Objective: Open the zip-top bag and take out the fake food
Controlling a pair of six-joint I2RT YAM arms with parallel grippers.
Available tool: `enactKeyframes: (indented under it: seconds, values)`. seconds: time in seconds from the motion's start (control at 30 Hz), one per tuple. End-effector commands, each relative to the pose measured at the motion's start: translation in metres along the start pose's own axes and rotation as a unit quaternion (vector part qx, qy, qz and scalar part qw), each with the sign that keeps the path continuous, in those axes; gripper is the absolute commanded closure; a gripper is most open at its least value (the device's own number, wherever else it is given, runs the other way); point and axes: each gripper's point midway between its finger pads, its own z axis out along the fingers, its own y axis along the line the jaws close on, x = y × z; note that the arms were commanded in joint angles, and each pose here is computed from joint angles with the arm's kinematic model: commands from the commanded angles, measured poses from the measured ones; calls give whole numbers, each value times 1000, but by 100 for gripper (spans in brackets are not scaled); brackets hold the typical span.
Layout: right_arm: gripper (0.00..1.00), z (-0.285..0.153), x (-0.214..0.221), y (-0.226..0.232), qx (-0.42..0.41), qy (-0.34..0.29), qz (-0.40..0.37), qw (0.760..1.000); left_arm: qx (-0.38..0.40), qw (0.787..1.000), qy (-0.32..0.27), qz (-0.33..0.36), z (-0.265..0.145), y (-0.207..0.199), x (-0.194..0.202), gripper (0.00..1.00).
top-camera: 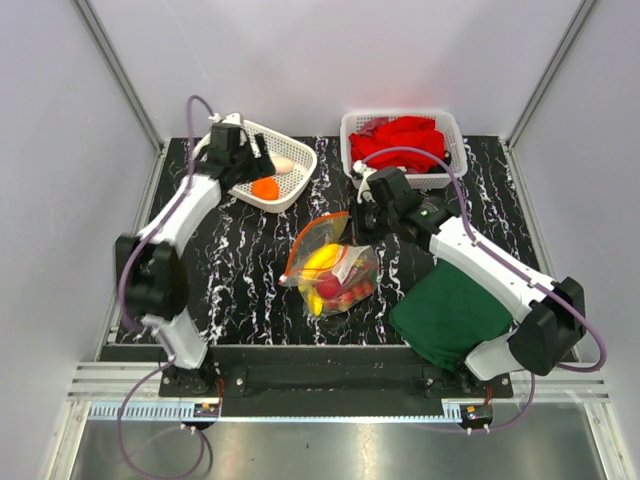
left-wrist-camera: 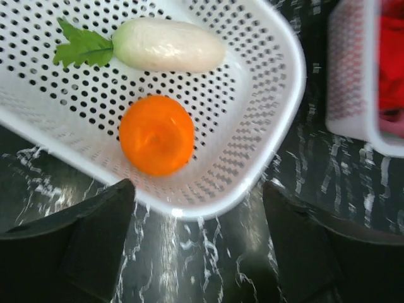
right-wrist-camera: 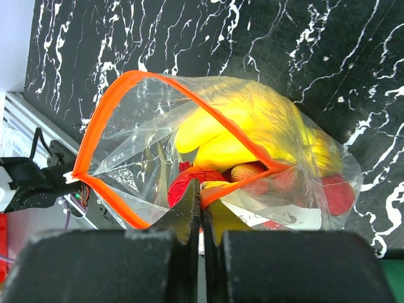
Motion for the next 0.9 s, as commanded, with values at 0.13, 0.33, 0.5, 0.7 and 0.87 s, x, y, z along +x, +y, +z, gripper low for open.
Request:
enactKeyframes:
  seconds: [0.13, 0.33, 0.5, 0.7, 0.87]
  values:
    - [100, 0, -14, 19, -40, -12, -13, 999, 174, 982, -69, 33, -176, -81, 44, 27]
    - [100, -3, -6, 24, -59, -1, -15, 998, 289, 953, -74, 50, -252, -117, 108, 42]
    - [100, -3, 0, 27, -76, 8, -21, 997, 354, 931, -67, 56, -280, -151, 130, 49]
    - [100, -3, -2, 32, -87, 10, -25, 996, 291, 945, -44, 142, -256, -180, 153, 61]
    - [100, -6, -1, 35, -92, 9, -24, 995, 231, 956, -35, 174, -228, -184, 159, 68]
